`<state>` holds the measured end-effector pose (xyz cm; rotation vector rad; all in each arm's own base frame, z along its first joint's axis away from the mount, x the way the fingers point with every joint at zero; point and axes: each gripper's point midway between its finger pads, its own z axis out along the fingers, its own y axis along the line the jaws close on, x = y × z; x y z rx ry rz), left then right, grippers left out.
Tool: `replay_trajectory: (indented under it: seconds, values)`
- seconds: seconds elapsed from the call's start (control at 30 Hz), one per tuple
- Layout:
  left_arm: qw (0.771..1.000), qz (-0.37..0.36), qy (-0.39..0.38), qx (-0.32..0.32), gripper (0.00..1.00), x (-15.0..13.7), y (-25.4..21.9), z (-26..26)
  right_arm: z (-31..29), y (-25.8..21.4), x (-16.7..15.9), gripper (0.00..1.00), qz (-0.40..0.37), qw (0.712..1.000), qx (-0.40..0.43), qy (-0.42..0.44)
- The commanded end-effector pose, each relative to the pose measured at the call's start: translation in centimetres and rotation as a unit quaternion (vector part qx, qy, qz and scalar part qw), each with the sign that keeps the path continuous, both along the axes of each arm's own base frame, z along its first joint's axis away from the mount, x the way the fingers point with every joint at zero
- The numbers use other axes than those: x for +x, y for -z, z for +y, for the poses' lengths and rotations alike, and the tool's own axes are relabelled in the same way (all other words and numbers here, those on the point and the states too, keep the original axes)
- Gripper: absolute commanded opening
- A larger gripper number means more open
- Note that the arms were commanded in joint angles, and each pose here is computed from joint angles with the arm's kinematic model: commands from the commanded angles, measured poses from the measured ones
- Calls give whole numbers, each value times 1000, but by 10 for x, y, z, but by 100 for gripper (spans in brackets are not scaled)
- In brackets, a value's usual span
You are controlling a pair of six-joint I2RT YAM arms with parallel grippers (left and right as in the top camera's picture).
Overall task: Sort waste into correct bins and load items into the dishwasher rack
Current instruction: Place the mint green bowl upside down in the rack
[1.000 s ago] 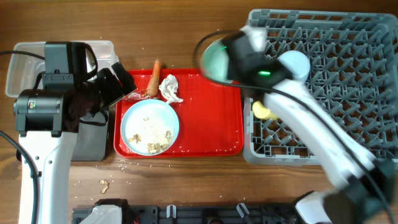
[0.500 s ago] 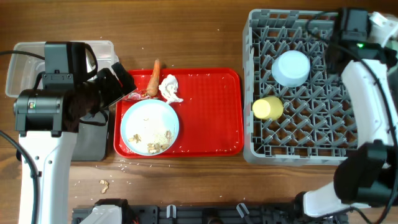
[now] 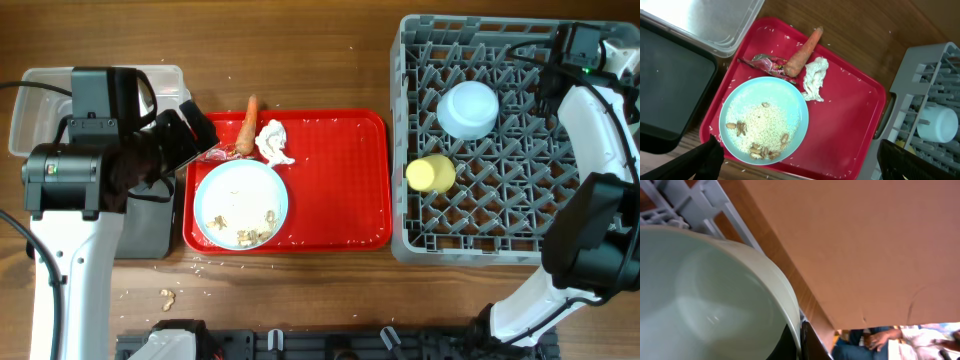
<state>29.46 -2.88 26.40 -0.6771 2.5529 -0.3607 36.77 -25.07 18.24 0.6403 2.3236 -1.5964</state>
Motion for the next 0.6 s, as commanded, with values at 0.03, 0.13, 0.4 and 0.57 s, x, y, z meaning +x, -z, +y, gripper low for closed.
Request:
replay_trajectory:
  seconds: [0.03, 0.13, 0.4, 0.57]
  values:
    - [1000, -3, 0, 5, 100, 1, -1, 3, 24, 9, 19, 8, 15, 999, 2, -38]
    - [1000, -3, 1, 5, 100, 1, -1, 3, 60, 11, 38, 18, 17, 996, 6, -85]
    - [1000, -3, 0, 5, 100, 1, -1, 3, 150, -48, 64, 80, -54, 977, 15, -204]
    - [1000, -3, 1, 5, 100, 1, -1, 3, 241, -93, 57, 80, -129, 928, 107, -334]
